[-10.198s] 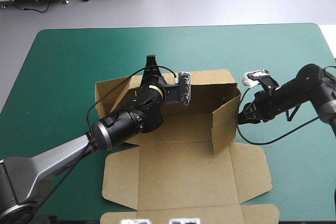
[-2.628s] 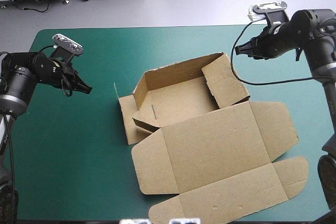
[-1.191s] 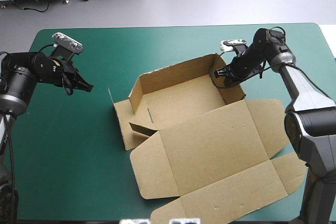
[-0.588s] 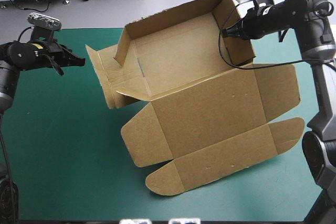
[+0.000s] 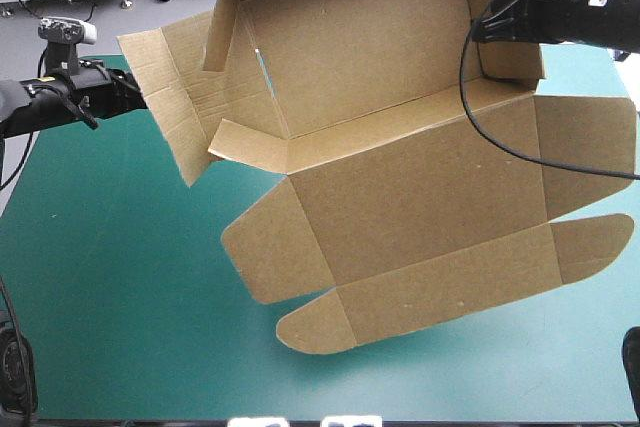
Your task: Fold the box
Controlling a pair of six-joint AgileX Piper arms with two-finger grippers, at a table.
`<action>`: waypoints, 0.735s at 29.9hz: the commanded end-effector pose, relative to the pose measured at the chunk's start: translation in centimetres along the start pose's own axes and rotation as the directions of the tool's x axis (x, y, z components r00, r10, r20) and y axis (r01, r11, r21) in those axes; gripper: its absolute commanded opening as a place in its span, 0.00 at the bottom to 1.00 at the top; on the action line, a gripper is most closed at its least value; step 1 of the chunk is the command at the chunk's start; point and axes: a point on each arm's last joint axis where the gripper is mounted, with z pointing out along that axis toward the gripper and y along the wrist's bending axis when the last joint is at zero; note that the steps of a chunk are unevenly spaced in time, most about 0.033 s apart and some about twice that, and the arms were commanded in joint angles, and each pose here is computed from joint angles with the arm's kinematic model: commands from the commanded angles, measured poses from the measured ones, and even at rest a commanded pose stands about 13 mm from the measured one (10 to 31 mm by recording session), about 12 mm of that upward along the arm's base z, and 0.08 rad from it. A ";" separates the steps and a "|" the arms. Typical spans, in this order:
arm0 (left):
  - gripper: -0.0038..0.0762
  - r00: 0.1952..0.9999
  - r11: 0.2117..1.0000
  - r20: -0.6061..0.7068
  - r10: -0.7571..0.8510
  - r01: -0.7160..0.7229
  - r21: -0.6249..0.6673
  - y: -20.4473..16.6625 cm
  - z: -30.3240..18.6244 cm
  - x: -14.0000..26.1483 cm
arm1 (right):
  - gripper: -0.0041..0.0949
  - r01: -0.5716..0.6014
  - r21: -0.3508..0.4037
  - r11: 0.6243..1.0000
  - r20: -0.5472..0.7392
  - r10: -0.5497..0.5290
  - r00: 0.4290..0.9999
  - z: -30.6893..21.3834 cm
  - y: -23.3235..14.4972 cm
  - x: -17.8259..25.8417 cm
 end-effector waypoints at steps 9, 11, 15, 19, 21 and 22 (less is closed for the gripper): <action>0.06 0.994 0.945 0.093 -0.064 0.031 0.325 -4.2 -2.2 -1.8 | 0.02 -0.011 -0.008 1.000 0.071 0.012 0.997 -2.1 0.5 -0.7; 0.06 0.991 0.930 0.104 -0.087 0.043 0.366 -4.5 -2.3 -1.9 | 0.02 -0.013 -0.008 1.000 0.067 0.013 0.998 -1.7 0.4 -0.7; 0.06 0.989 0.896 0.101 -0.109 0.054 0.440 -5.2 -2.6 -2.0 | 0.02 -0.021 -0.020 1.000 0.070 0.023 0.997 -1.1 0.4 -0.7; 0.06 0.985 0.877 0.114 -0.130 0.061 0.477 -5.5 -2.8 -2.3 | 0.02 -0.029 -0.032 0.999 0.077 0.032 0.997 -0.6 0.3 -0.8; 0.06 0.985 0.876 0.113 -0.130 0.061 0.478 -5.5 -2.8 -2.2 | 0.02 -0.034 -0.041 0.999 0.078 0.038 0.996 -0.3 0.4 -0.8; 0.06 0.987 0.875 0.110 -0.114 0.047 0.482 -5.6 -2.8 -2.2 | 0.02 -0.036 -0.046 0.998 0.081 0.040 0.996 -0.2 0.4 -0.9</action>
